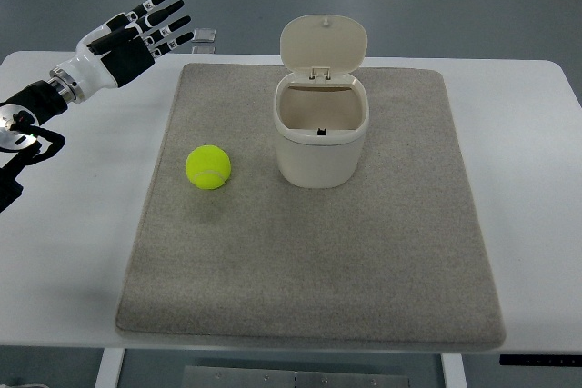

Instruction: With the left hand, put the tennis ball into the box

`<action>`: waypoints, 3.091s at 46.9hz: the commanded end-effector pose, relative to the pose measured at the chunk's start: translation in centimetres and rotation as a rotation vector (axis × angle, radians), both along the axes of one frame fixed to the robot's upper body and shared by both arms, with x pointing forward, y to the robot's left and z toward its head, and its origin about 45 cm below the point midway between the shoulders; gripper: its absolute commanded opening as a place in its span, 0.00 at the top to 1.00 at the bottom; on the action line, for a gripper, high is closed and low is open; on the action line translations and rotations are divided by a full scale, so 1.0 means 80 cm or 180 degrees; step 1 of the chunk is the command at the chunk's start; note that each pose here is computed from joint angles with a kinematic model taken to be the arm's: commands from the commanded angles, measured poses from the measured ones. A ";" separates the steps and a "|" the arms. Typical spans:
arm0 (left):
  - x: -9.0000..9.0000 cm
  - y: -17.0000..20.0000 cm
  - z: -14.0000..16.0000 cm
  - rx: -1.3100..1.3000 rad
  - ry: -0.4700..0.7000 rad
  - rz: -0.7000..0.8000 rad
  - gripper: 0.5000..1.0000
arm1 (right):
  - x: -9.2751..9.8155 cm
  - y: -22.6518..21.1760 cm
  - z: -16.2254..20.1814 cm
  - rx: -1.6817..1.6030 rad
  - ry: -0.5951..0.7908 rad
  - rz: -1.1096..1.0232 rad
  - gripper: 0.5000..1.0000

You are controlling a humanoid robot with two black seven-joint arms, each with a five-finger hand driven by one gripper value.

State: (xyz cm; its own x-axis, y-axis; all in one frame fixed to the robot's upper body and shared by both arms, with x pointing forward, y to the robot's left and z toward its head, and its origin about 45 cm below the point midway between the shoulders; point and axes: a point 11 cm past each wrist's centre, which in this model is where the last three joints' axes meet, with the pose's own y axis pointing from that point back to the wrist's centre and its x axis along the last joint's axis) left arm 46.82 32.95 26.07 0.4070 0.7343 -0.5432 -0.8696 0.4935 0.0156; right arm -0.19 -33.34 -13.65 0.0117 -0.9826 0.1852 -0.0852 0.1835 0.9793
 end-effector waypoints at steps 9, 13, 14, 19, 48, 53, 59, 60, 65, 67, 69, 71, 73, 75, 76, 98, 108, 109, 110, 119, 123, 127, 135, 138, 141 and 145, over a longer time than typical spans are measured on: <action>0.000 -0.002 -0.001 0.0007 0.0004 -0.0012 0.01 | 0.000 0.000 0.000 0.0000 0.0000 0.0000 0.20; 0.000 -0.001 0.000 0.0007 0.0001 -0.0004 0.01 | 0.000 0.000 0.000 0.0000 0.0000 0.0000 0.20; 0.001 -0.001 0.001 0.0007 -0.0004 -0.0006 0.01 | 0.000 0.000 0.000 0.0000 0.0000 0.0000 0.20; 0.002 -0.001 0.004 0.0008 -0.0016 -0.0005 0.01 | 0.000 0.000 0.000 0.0000 0.0000 0.0000 0.20; -0.010 0.032 -0.006 0.1154 0.0016 -0.0187 0.02 | 0.000 0.000 0.000 0.0000 0.0000 0.0000 0.20; -0.014 0.039 -0.012 0.1696 -0.0022 -0.0311 0.02 | 0.000 0.000 0.000 0.0000 0.0000 0.0000 0.20; -0.015 0.049 -0.007 0.2015 -0.0228 -0.0328 0.02 | 0.000 0.000 0.000 0.0000 0.0000 0.0000 0.20; -0.015 0.050 -0.005 0.2052 -0.0278 -0.0327 0.01 | 0.000 0.000 0.000 0.0000 0.0000 0.0000 0.20; -0.020 0.051 0.010 0.2303 -0.0575 -0.0431 0.02 | 0.000 0.000 0.000 0.0000 0.0000 0.0000 0.20; -0.023 0.051 0.018 0.2437 -0.0706 -0.0506 0.02 | 0.000 0.000 0.000 0.0000 0.0000 0.0000 0.19; -0.028 0.047 0.023 0.2593 -0.0840 -0.0625 0.02 | 0.000 0.000 0.000 0.0000 0.0000 0.0000 0.20; -0.033 0.044 0.026 0.2733 -0.0963 -0.0738 0.02 | 0.000 0.000 0.000 0.0000 0.0000 0.0000 0.20; -0.036 0.040 0.028 0.2828 -0.1096 -0.0836 0.02 | 0.000 0.000 0.000 0.0000 0.0000 0.0000 0.20; -0.039 0.037 0.030 0.2908 -0.1210 -0.0912 0.02 | 0.000 0.000 0.000 0.0000 0.0000 0.0000 0.20; -0.040 0.038 0.031 0.2945 -0.1251 -0.0932 0.02 | 0.000 0.000 0.000 0.0000 0.0000 0.0000 0.19; -0.057 -0.002 0.021 0.3955 -0.1972 -0.1541 0.02 | 0.000 0.000 0.000 0.0000 0.0000 0.0000 0.20; -0.067 -0.029 0.020 0.4457 -0.2560 -0.1796 0.02 | 0.000 0.000 0.000 0.0000 0.0000 0.0000 0.20; -0.067 -0.032 0.021 0.4495 -0.2606 -0.1809 0.02 | 0.000 0.000 0.000 0.0000 0.0000 0.0000 0.20; -0.067 -0.035 0.020 0.4527 -0.2644 -0.1828 0.02 | 0.000 0.000 0.000 0.0000 0.0000 0.0000 0.20; -0.073 -0.051 0.004 0.4882 -0.2881 -0.2130 0.03 | 0.000 0.000 0.000 0.0000 0.0000 0.0000 0.19; -0.075 -0.062 -0.009 0.4991 -0.3001 -0.2220 0.03 | 0.000 0.000 0.000 0.0000 0.0000 0.0000 0.20; -0.077 -0.067 -0.018 0.5102 -0.3108 -0.2285 0.03 | 0.000 0.000 0.000 0.0000 0.0000 0.0000 0.20; -0.079 -0.083 -0.025 0.5083 -0.3195 -0.2369 0.04 | 0.000 0.000 0.000 0.0000 0.0000 0.0000 0.20; -0.081 -0.088 -0.029 0.5061 -0.3218 -0.2398 0.05 | 0.000 0.000 0.000 0.0000 0.0000 0.0000 0.20; -0.081 -0.094 -0.030 0.5046 -0.3249 -0.2413 0.05 | 0.000 0.000 0.000 0.0000 0.0000 0.0000 0.20; -0.081 -0.096 -0.032 0.5098 -0.3280 -0.2473 0.11 | 0.000 0.000 0.000 0.0000 0.0000 0.0000 0.20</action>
State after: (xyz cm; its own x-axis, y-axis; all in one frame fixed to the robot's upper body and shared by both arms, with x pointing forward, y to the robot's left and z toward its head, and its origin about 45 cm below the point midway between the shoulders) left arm 40.35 25.40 23.60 0.4783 -0.1986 0.8555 -0.5039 0.7357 0.4525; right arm -0.19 -33.34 -13.65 0.0116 -0.9826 0.1851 -0.0852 0.1835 0.9793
